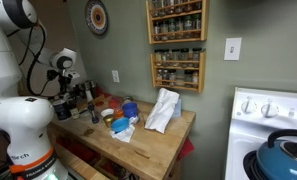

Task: Close the lid of the brown tube bottle on the counter top

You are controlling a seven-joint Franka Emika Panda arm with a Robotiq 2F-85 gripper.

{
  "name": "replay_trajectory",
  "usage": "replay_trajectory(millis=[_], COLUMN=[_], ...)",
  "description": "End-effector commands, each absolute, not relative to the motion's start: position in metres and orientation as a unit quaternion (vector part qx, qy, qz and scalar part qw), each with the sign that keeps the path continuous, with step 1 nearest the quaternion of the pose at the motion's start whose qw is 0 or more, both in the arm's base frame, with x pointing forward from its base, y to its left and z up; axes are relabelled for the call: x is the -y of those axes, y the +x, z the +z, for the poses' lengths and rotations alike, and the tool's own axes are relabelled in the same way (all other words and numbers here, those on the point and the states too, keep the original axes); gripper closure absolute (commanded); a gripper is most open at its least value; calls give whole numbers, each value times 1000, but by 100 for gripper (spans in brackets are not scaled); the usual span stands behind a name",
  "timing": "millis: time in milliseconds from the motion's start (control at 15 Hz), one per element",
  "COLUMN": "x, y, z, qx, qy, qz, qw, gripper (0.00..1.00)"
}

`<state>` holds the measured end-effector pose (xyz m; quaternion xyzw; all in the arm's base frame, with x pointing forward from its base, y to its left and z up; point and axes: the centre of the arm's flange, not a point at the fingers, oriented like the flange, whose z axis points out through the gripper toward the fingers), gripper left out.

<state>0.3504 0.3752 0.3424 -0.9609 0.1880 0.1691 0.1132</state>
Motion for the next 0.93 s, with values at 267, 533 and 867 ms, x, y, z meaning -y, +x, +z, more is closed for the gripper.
replay_trajectory(millis=[267,533,867], x=[-375,-379,-383], y=[347,346,347], z=[327,322,321], qx=[-188,-189,-205], qy=[-966,-966,-964], qz=[143,147,144], qw=[107,98,90], gripper=[100,100,100])
